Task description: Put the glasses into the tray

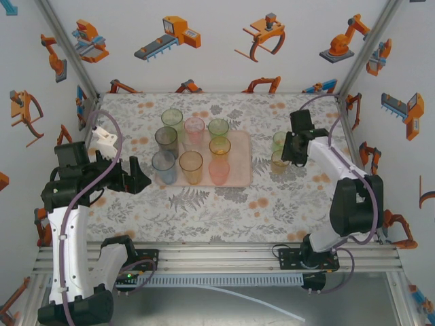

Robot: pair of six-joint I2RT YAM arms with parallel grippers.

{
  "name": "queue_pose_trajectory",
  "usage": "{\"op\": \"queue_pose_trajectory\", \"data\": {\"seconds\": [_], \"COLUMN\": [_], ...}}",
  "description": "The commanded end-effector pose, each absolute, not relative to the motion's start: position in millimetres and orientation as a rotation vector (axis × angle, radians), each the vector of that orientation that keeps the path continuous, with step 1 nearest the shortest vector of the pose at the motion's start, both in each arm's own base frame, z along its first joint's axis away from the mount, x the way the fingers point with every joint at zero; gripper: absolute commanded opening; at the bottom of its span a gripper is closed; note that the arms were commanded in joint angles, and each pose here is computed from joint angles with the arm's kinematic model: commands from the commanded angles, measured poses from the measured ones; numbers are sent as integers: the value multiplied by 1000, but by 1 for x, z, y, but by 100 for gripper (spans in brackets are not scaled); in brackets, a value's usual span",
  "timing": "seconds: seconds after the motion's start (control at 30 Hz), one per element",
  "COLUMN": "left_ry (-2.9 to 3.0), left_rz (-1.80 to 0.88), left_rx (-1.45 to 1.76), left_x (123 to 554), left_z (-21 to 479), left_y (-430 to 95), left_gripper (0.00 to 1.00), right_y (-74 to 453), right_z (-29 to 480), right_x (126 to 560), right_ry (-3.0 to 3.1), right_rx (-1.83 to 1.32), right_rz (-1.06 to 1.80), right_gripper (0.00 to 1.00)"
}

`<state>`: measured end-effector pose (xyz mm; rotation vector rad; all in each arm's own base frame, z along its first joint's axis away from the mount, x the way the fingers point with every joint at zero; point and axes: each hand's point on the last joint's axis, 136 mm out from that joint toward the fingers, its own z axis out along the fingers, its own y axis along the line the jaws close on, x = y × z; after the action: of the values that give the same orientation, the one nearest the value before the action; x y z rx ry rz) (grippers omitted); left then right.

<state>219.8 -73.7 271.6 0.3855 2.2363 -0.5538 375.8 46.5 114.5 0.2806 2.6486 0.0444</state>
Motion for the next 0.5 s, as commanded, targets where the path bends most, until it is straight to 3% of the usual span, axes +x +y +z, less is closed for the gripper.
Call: {"op": "queue_pose_trajectory", "data": {"seconds": [0.0,0.47], "left_ry": [2232,2227], "left_rz": [-585,-585], "left_rx": [383,382], "left_x": [216,214], "left_z": [271,271], "left_y": [-77,-77], "left_gripper": [97,97], "right_y": [46,52], "right_z": [116,99], "right_x": [386,393], "right_ry": [2635,2670], "right_rx": [273,271], "right_rz": [51,82], "right_gripper": [35,18]}}
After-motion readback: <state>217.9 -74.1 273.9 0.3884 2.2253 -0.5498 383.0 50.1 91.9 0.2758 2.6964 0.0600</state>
